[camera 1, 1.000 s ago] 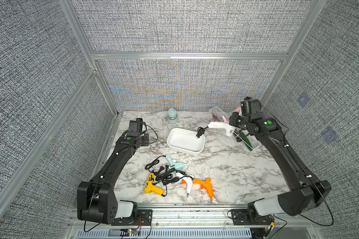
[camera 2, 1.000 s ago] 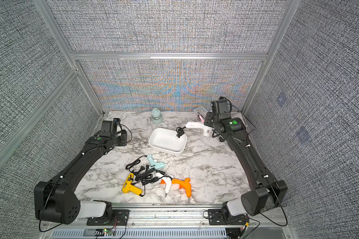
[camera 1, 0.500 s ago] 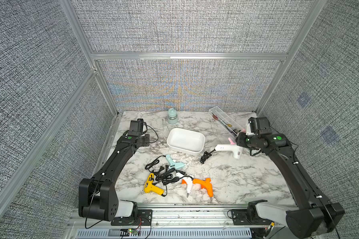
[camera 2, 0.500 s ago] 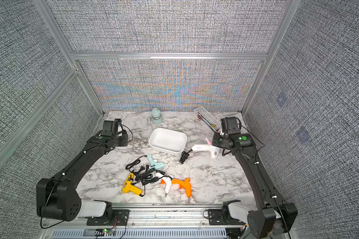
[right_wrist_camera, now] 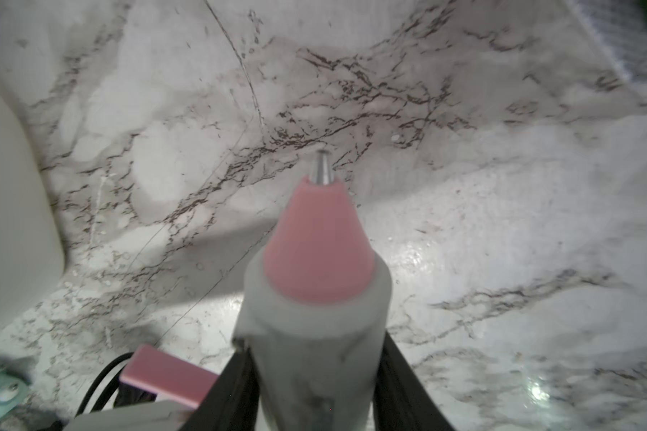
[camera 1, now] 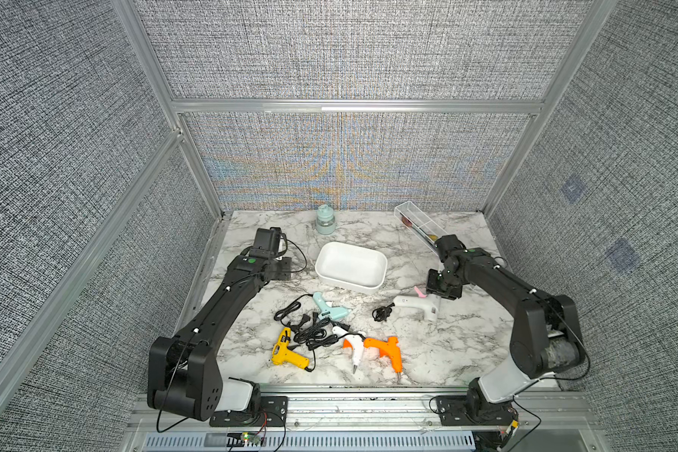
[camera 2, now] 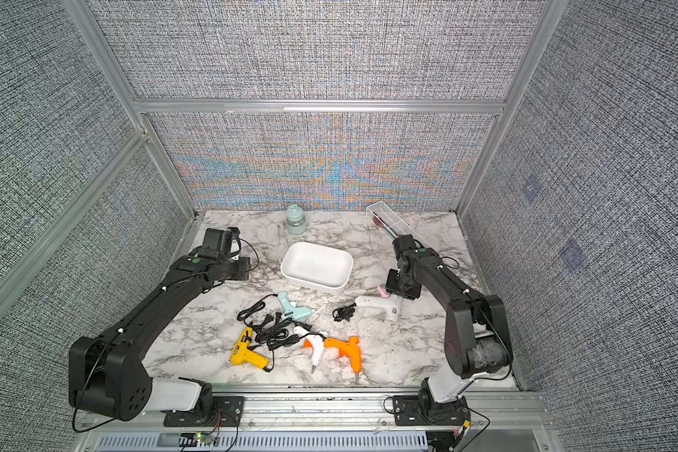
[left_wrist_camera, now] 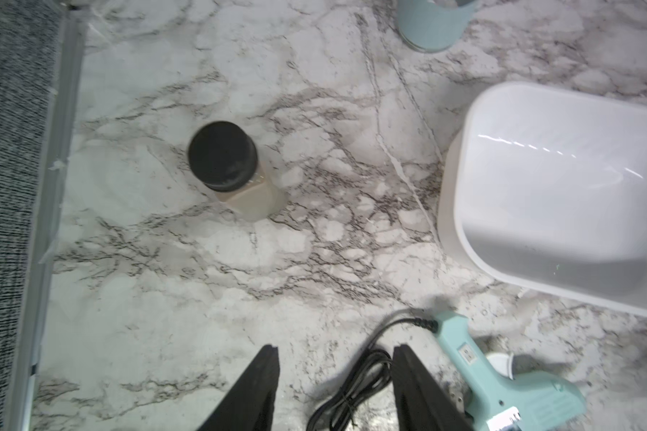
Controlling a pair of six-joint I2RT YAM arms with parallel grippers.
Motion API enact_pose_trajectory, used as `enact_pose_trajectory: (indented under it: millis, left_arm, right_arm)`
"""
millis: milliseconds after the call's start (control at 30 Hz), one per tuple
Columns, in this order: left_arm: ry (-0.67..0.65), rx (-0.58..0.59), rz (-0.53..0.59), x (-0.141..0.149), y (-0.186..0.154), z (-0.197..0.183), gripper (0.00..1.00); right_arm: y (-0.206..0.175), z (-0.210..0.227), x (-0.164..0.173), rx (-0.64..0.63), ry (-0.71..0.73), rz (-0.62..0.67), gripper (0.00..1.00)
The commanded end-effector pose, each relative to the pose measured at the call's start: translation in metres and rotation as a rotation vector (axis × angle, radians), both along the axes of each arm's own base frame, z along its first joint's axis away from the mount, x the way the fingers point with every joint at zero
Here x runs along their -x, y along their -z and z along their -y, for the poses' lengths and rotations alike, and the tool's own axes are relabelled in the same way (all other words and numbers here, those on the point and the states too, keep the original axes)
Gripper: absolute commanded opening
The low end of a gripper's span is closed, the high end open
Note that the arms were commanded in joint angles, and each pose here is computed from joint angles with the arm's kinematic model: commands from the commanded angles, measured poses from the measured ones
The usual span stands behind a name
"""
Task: Put the hot melt glue gun into the storage box
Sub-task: Place the hot melt adhesive gun at the center of the board.
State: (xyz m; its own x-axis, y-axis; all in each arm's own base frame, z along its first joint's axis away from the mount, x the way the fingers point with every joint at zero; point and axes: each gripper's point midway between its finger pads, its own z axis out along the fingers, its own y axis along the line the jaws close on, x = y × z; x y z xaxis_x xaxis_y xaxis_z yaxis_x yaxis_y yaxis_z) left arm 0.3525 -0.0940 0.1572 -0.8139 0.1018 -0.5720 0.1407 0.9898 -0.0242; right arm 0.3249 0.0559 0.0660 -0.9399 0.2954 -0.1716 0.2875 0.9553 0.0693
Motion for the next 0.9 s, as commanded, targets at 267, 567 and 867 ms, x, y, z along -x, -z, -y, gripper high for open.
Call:
enact_pose_trajectory:
  millis: [267, 567, 867]
  left_arm:
    - [-0.294, 0.099, -0.309, 0.069, 0.052, 0.023, 0.56]
    - [-0.479, 0.011, -0.498, 0.137, 0.086, -0.006, 0.69]
    - [-0.502, 0.004, -0.575, 0.163, 0.123, -0.010, 0.69]
  right_arm:
    - [0.041, 0.009, -0.011, 0.071, 0.054, -0.058, 0.59]
    - [0.036, 0.008, -0.017, 0.070, 0.047, -0.043, 0.90]
    - [0.004, 0.009, -0.028, 0.074, 0.057, 0.032, 0.96]
